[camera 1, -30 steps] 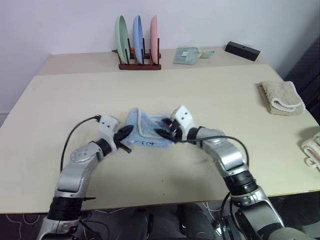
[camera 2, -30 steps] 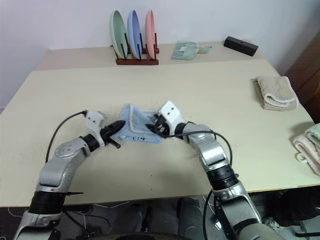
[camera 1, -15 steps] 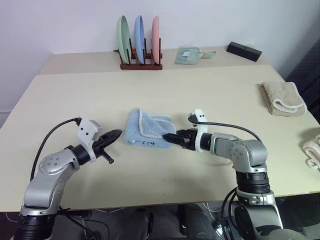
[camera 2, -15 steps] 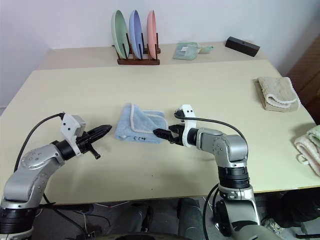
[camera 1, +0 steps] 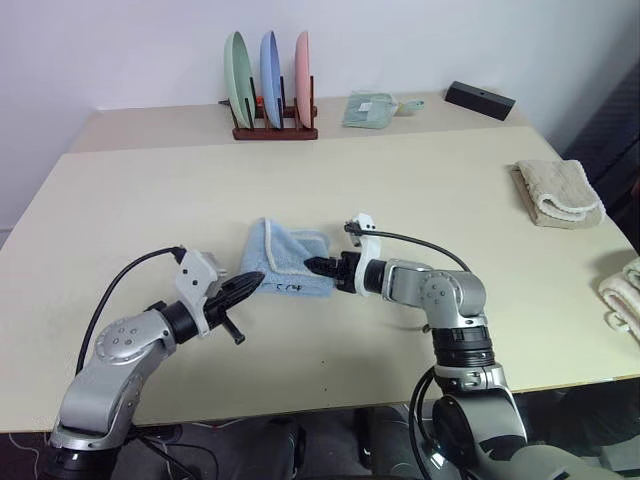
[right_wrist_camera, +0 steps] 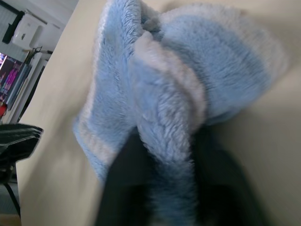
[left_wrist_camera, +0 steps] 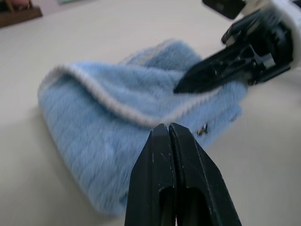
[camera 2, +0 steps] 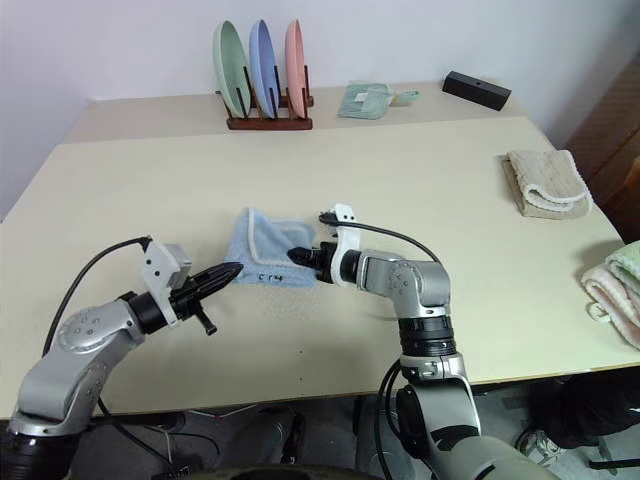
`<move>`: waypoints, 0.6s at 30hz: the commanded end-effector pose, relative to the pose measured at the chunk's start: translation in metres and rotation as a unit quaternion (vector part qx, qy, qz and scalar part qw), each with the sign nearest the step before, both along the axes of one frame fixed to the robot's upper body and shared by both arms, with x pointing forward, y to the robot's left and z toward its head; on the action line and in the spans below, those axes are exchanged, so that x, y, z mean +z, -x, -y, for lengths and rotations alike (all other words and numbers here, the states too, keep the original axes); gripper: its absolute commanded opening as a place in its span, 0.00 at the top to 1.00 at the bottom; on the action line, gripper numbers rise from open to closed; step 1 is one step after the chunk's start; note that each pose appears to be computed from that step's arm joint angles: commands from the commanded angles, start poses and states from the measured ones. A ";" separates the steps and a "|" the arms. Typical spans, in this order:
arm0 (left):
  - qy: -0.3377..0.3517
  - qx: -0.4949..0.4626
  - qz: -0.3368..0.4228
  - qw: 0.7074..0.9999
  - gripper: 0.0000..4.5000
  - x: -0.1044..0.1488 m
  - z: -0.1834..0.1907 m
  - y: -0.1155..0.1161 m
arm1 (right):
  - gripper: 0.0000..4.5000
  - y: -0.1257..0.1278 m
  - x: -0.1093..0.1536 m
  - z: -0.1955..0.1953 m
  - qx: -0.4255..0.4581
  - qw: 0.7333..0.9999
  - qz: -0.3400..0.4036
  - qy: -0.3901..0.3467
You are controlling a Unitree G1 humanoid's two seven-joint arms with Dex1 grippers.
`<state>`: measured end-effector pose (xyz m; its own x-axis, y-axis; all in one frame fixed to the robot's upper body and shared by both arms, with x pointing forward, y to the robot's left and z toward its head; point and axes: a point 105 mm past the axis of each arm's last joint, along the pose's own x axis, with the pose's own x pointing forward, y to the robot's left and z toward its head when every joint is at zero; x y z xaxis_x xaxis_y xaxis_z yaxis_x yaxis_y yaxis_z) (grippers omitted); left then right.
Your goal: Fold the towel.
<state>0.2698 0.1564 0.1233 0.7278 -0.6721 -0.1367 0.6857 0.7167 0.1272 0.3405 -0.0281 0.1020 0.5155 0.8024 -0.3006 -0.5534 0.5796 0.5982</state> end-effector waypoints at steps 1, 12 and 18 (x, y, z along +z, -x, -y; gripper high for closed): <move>-0.001 0.004 0.029 1.000 1.00 0.012 -0.002 -0.001 | 0.99 -0.003 0.025 0.007 -0.012 0.999 0.030 -0.034; 0.011 -0.012 0.040 0.999 1.00 0.010 0.013 -0.022 | 0.99 -0.015 0.091 0.221 -0.372 0.921 0.105 -0.048; 0.019 -0.054 0.047 0.997 1.00 0.011 0.035 -0.041 | 0.99 0.023 0.054 0.272 -0.511 0.858 0.009 -0.048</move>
